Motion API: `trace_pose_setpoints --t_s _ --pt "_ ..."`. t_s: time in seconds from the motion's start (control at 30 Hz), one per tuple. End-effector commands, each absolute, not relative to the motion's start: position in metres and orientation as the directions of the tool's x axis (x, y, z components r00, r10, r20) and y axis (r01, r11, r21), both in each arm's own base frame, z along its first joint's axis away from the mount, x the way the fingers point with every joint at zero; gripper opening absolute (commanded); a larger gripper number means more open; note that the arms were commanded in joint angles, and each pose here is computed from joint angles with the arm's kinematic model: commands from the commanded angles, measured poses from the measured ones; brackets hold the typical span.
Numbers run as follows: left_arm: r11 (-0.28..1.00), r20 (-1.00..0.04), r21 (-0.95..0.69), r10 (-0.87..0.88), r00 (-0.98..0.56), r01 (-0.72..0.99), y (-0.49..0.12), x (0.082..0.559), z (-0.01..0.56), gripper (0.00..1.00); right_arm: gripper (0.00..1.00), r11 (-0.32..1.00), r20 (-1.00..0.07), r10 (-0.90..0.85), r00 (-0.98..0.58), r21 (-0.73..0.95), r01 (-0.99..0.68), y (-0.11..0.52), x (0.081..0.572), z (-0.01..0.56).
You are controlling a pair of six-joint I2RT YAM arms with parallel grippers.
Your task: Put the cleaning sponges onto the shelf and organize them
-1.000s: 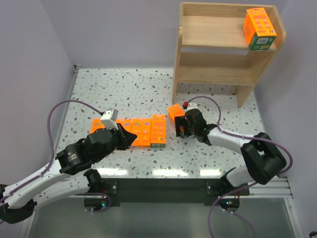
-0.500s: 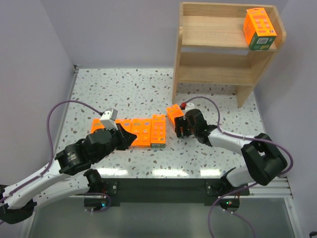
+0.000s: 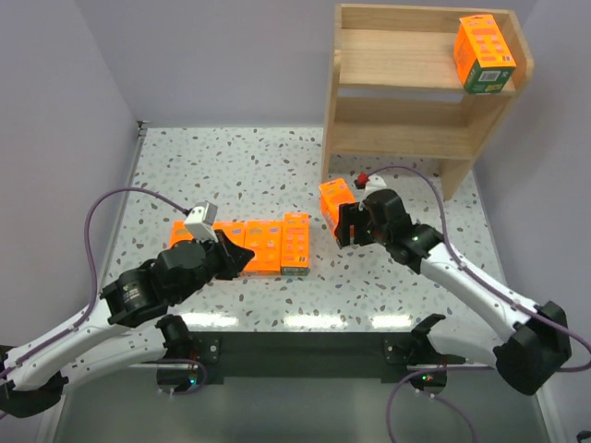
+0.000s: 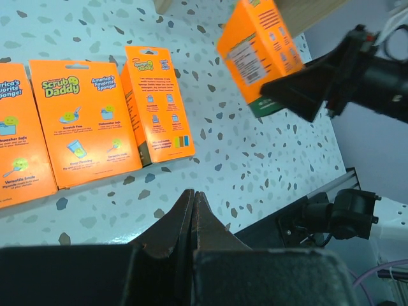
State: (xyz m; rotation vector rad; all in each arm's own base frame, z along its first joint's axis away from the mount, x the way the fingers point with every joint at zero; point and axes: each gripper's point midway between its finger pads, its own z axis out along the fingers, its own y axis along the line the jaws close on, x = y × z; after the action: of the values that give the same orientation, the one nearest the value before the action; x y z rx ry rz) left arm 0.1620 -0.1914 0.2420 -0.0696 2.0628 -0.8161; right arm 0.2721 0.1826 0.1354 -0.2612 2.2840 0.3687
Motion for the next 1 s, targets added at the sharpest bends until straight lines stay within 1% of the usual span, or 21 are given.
trace_pose_setpoints --t_s 0.0,0.07,0.1,0.17,0.2,0.27,0.3,0.37,0.4,0.47,0.5,0.53,0.57,0.6,0.67,0.7,0.73,0.83,0.9,0.97 --pt "0.753 -0.721 -0.606 -0.385 -0.576 0.255 -0.192 0.165 0.262 0.0 0.16 0.912 -0.781 0.013 -0.625 0.265 -0.312 0.179 0.253 0.218" --pt "0.749 -0.727 -0.606 -0.384 -0.569 0.268 -0.194 0.166 0.266 0.0 0.15 0.897 -0.774 0.0 -0.633 0.279 -0.342 0.177 0.237 0.24" --pt "0.746 -0.729 -0.607 -0.386 -0.566 0.273 -0.194 0.165 0.269 0.0 0.11 0.882 -0.808 0.033 -0.588 0.3 -0.363 0.176 0.235 0.275" --pt "0.747 -0.737 -0.6 -0.377 -0.561 0.286 -0.196 0.167 0.272 0.0 0.08 0.881 -0.818 0.041 -0.574 0.3 -0.365 0.17 0.227 0.299" --pt "0.747 -0.739 -0.598 -0.374 -0.56 0.29 -0.197 0.167 0.273 0.0 0.04 0.875 -0.848 0.076 -0.524 0.308 -0.373 0.168 0.228 0.333" --pt "0.748 -0.744 -0.593 -0.366 -0.56 0.298 -0.2 0.168 0.275 0.0 0.03 0.895 -0.864 0.097 -0.494 0.293 -0.337 0.156 0.229 0.358" --pt "0.748 -0.745 -0.59 -0.361 -0.561 0.303 -0.2 0.168 0.275 0.0 0.01 0.9 -0.893 0.144 -0.427 0.297 -0.318 0.147 0.229 0.394" --pt "0.744 -0.746 -0.591 -0.357 -0.562 0.312 -0.204 0.168 0.277 0.0 0.0 0.952 -0.905 0.142 -0.401 0.235 -0.195 0.128 0.247 0.407" --pt "0.74 -0.748 -0.591 -0.354 -0.561 0.322 -0.205 0.168 0.279 0.0 0.0 0.958 -0.929 0.156 -0.337 0.225 -0.178 0.121 0.251 0.438" --pt "0.735 -0.751 -0.592 -0.354 -0.558 0.331 -0.208 0.169 0.282 0.0 0.0 0.985 -0.933 0.119 -0.339 0.153 -0.075 0.113 0.275 0.442" --pt "0.733 -0.751 -0.593 -0.353 -0.558 0.334 -0.209 0.169 0.284 0.0 0.0 0.985 -0.952 0.135 -0.274 0.158 -0.063 0.107 0.277 0.473" --pt "0.728 -0.753 -0.595 -0.355 -0.554 0.341 -0.21 0.169 0.288 0.0 0.0 0.992 -0.948 0.107 -0.3 0.122 -0.033 0.113 0.294 0.468" --pt "0.729 -0.754 -0.593 -0.355 -0.553 0.34 -0.21 0.169 0.288 0.0 0.0 0.993 -0.955 0.11 -0.277 0.116 -0.007 0.11 0.3 0.477" --pt "0.726 -0.755 -0.594 -0.356 -0.551 0.346 -0.21 0.169 0.29 0.0 0.0 0.992 -0.969 0.122 -0.216 0.123 0.009 0.103 0.301 0.502" --pt "0.722 -0.756 -0.596 -0.359 -0.547 0.351 -0.211 0.169 0.295 0.0 0.0 0.993 -0.969 0.118 -0.218 0.11 0.05 0.103 0.325 0.502" --pt "0.719 -0.756 -0.598 -0.359 -0.548 0.354 -0.21 0.168 0.296 0.0 0.0 0.991 -0.973 0.136 -0.186 0.131 0.038 0.101 0.328 0.517" --pt "0.716 -0.757 -0.599 -0.361 -0.544 0.359 -0.209 0.167 0.298 0.0 0.0 0.984 -0.964 0.176 -0.199 0.164 0.077 0.082 0.355 0.513" --pt "0.715 -0.757 -0.6 -0.361 -0.545 0.36 -0.208 0.166 0.298 0.0 0.0 0.979 -0.955 0.199 -0.218 0.184 0.087 0.071 0.374 0.505" --pt "0.712 -0.755 -0.603 -0.362 -0.547 0.36 -0.208 0.165 0.298 0.0 0.0 0.983 -0.958 0.175 -0.226 0.159 0.088 0.067 0.384 0.5" --pt "0.714 -0.756 -0.601 -0.363 -0.545 0.359 -0.207 0.165 0.298 0.0 0.0 0.984 -0.967 0.17 -0.191 0.155 0.089 0.061 0.389 0.508"
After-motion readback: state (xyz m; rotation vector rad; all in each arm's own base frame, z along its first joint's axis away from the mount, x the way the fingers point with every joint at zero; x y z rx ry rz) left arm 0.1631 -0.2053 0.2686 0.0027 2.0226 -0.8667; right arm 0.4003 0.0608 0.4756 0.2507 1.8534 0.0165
